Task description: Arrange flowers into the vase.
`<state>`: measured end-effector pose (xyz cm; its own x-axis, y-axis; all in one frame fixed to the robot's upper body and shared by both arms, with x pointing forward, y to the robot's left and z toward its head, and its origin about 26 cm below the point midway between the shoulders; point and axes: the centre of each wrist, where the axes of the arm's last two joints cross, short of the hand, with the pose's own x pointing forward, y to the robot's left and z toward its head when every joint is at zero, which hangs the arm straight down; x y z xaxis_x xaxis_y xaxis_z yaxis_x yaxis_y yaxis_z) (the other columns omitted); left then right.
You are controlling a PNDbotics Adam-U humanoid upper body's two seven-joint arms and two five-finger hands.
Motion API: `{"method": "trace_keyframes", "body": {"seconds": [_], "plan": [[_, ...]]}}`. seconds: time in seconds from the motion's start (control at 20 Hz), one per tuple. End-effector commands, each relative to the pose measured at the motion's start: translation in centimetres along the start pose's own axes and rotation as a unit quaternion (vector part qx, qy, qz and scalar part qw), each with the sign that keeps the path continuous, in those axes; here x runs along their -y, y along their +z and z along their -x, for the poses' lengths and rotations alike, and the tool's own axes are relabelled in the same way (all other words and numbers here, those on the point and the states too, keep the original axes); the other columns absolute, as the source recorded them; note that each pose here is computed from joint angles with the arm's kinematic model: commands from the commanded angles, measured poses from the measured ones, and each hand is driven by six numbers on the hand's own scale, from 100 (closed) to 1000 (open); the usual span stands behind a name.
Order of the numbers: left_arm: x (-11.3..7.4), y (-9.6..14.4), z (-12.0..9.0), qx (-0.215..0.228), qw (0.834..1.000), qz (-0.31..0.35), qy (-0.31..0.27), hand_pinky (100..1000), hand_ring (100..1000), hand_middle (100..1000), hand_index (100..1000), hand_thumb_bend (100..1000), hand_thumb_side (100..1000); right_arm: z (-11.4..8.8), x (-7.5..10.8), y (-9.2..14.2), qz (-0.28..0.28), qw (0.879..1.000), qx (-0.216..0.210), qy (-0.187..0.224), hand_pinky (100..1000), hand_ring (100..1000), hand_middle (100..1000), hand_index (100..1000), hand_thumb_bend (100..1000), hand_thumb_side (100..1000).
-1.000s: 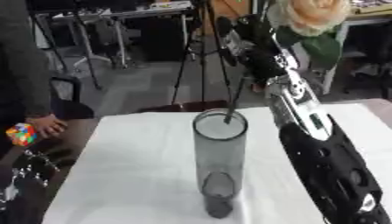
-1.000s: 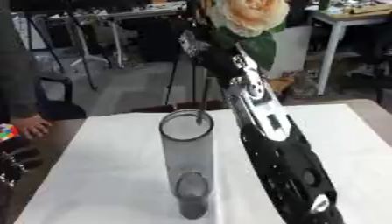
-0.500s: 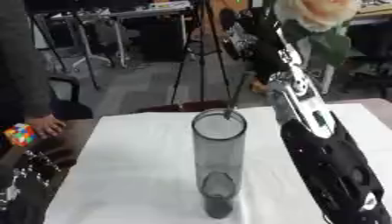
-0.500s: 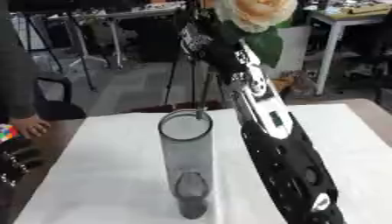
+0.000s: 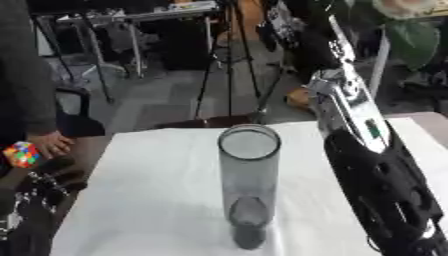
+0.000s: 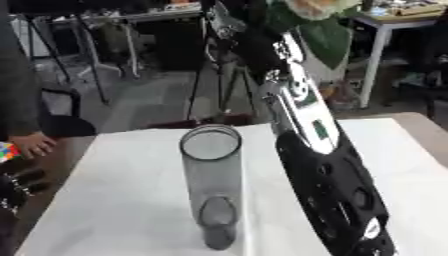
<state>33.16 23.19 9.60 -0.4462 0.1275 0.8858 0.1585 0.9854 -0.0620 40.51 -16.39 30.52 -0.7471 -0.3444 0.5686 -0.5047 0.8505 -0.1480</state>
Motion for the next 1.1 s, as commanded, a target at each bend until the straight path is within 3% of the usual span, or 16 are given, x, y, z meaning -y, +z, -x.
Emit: {"method": "trace_keyframes", "body": {"seconds": [0.05,1.1], "plan": [[-0.3,-0.4,-0.6,0.012,1.000,0.001,-0.007,688,711,719,787,1000,866,-1.7,-0.2,-1.1,-0.013,1.000,0.028,0.003,100,100,100,121,209,143],[-0.5,-0.2,-0.5,0.009,1.000,-0.002,-0.010,689,710,716,788,1000,866,-3.3,-1.9,-1.1,-0.041,0.997,0.056,-0.033,100,100,100,123,210,138]]}}
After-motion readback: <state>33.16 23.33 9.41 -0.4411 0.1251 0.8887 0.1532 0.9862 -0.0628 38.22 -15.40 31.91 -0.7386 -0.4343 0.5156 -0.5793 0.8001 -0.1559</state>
